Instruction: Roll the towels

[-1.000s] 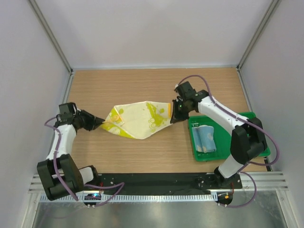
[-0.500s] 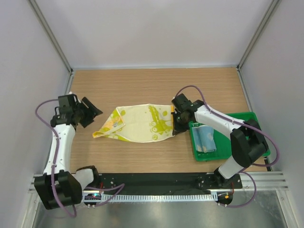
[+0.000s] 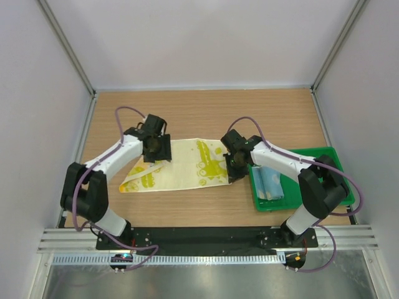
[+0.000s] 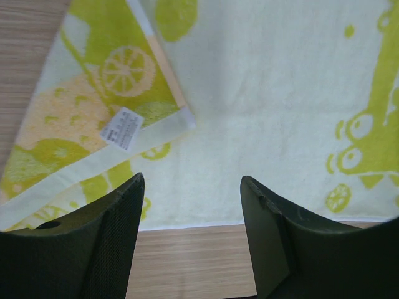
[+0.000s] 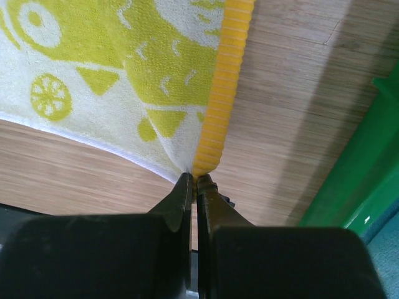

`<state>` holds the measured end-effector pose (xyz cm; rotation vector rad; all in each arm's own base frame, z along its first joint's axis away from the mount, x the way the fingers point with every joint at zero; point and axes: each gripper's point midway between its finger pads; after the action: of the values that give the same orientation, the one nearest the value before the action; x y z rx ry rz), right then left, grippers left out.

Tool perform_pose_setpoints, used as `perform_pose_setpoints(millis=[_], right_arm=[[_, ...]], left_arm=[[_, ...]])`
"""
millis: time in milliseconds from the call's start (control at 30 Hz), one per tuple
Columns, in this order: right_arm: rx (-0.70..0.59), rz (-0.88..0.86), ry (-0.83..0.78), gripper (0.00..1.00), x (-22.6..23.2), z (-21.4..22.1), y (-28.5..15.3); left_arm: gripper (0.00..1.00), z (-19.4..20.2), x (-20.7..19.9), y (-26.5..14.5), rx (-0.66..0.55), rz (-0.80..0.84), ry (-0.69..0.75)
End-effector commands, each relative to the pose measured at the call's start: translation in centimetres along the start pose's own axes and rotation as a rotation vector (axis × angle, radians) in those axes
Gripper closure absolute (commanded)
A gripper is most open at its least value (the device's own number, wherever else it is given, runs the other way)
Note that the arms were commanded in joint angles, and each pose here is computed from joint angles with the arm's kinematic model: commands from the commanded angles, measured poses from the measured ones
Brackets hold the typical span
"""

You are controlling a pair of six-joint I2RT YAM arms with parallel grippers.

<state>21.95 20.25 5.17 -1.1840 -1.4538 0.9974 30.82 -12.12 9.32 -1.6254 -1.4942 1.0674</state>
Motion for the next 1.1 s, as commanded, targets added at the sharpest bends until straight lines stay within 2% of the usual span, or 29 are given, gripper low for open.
perform_pose_setpoints(millis=[0,267,567,700,867,967,1033,1067], right_arm=[[-0.013,0.022,-0.017,0.99,-0.4,-0.2,0.1],[-0.003,0.019,-0.034,0.99,-0.4,0.0,0.3],[0.014,0.005,-0.037,0.99,-0.2,0.3,1.1],[0.013,0.008,-0.043,0.99,-0.3,0.3,1.2],[0.015,0.015,-0.046,0.99,-0.7,0.5,1.4],[0.017,0.012,-0.046,0.99,-0.6,0.7,1.4],[0.015,0.013,-0.046,0.99,-0.7,0.7,1.4],[0.017,0.015,-0.046,0.99,-0.7,0.7,1.5]], left_arm=[[0.36,-1.0,-1.3,0.7,-0.031,-0.056,0.118],[0.36,-0.8,-1.4,4.2,0.032,-0.144,0.190],[0.48,-0.3,-0.6,6.5,0.083,-0.209,0.224],[0.58,-0.3,-0.2,6.8,0.091,-0.234,0.226],[0.64,0.0,0.3,7.0,0.100,-0.260,0.230],[0.73,0.2,0.4,7.1,0.108,-0.265,0.230],[0.84,0.2,0.5,7.1,0.111,-0.269,0.232],[0.94,0.1,0.5,7.0,0.109,-0.269,0.231]])
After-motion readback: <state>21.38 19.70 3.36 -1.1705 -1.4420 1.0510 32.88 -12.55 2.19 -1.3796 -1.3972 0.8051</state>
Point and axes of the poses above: each gripper's point midway between its finger pads, its own y axis out along the fingers, its own x axis along the line the jaws close on, z = x × y, and after that the axes turned 6 degrees about y, right-handed
